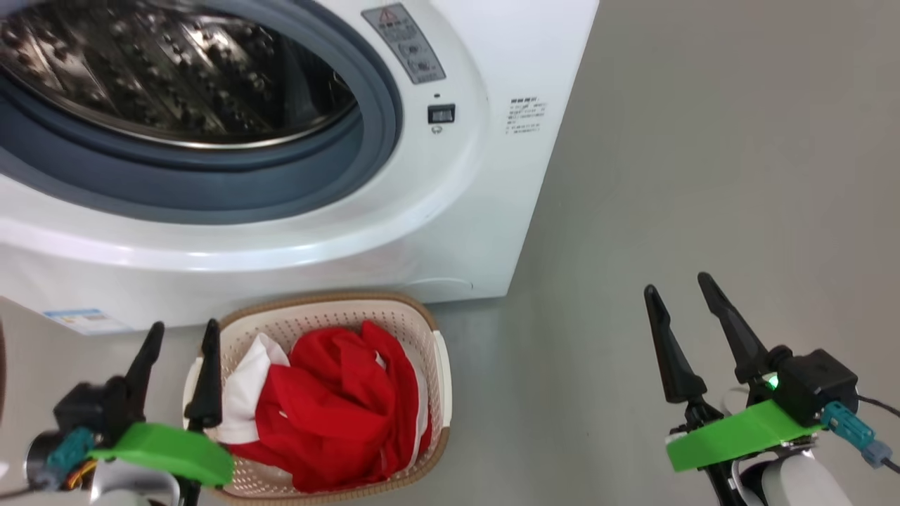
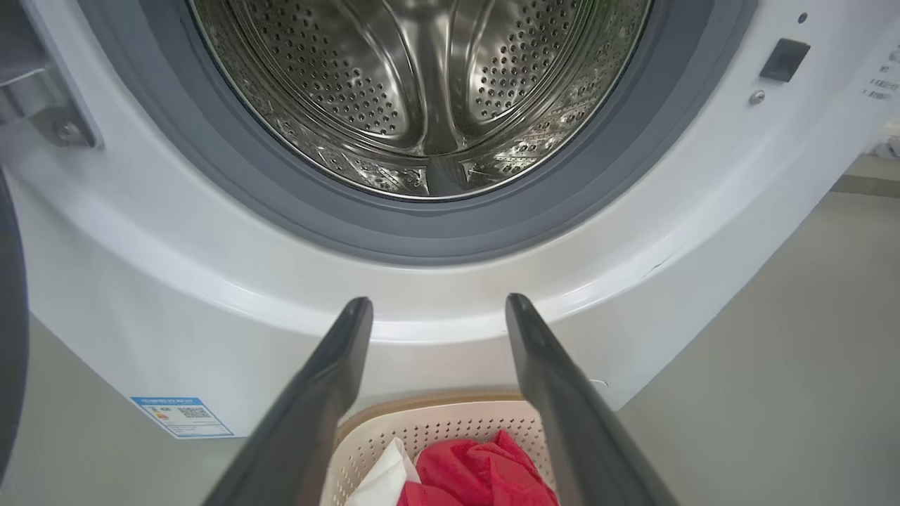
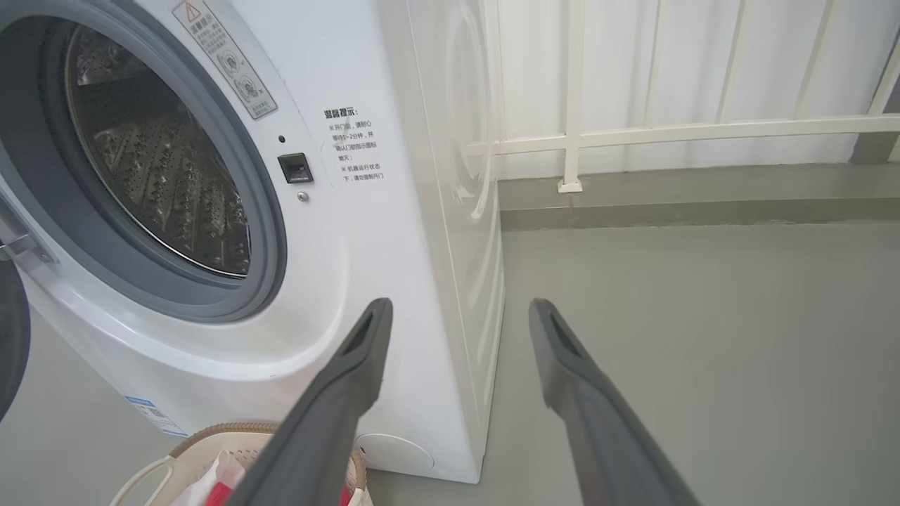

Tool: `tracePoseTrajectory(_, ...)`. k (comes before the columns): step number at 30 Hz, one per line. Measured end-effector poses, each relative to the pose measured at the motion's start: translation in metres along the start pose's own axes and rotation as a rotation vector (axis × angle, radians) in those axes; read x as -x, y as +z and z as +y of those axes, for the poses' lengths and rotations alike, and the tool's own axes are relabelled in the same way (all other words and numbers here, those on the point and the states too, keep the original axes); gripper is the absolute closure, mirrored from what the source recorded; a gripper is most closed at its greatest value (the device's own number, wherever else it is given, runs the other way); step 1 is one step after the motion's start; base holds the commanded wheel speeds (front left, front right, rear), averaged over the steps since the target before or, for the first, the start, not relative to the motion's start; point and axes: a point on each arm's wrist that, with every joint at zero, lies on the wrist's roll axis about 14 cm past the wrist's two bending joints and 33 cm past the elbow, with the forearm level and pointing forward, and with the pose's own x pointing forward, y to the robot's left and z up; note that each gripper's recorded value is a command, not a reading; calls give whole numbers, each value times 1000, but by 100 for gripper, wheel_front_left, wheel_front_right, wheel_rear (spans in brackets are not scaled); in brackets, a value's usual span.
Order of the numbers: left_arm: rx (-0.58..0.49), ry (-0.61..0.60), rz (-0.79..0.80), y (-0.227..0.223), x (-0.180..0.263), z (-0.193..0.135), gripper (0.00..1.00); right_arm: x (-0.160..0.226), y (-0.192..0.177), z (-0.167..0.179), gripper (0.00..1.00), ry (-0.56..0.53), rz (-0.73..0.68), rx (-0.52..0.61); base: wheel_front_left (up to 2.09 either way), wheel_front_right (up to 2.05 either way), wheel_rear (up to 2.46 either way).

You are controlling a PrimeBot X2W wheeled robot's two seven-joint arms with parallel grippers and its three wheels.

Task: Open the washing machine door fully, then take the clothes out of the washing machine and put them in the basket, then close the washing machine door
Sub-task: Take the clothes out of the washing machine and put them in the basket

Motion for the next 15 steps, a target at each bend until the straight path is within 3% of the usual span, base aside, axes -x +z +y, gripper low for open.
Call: tracePoseTrajectory(15,-60,61,-161,44,66,9,0,33,14,-4,0,-23,-31,2,0,0,0)
